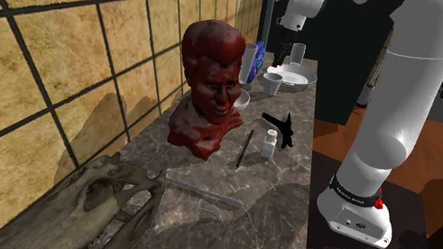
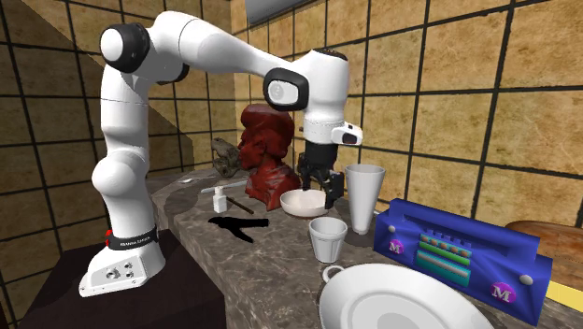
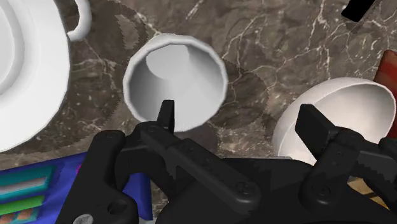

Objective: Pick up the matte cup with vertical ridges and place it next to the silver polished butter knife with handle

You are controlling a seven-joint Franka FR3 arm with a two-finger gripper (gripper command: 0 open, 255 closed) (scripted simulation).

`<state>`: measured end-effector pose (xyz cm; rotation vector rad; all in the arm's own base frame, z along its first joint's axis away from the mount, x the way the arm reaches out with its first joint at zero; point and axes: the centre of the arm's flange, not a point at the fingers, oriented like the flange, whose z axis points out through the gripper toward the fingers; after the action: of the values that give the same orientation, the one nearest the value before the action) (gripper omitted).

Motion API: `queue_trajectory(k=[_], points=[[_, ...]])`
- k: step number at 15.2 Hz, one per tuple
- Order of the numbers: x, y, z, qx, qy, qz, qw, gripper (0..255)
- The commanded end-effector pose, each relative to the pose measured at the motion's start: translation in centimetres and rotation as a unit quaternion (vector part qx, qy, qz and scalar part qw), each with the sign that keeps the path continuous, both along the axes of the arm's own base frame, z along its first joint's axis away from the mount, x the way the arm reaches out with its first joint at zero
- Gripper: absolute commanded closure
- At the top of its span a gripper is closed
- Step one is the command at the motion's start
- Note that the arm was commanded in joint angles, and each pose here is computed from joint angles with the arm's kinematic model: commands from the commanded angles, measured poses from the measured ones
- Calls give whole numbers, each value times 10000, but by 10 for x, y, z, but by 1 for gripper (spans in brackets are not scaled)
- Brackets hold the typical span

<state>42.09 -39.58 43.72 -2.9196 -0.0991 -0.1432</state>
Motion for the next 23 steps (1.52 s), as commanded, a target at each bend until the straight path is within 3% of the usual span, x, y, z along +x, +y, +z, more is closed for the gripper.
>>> queue_trajectory(k=[1,6,14,22,23], points=[[5,-24,-15,37,18,18,10000,0],[22,-81,-49,125,76,45,9999,0],[25,-74,-89,128,78,46,9999,0],[25,-74,-89,128,78,46,9999,0],[25,-74,-89,128,78,46,9999,255]])
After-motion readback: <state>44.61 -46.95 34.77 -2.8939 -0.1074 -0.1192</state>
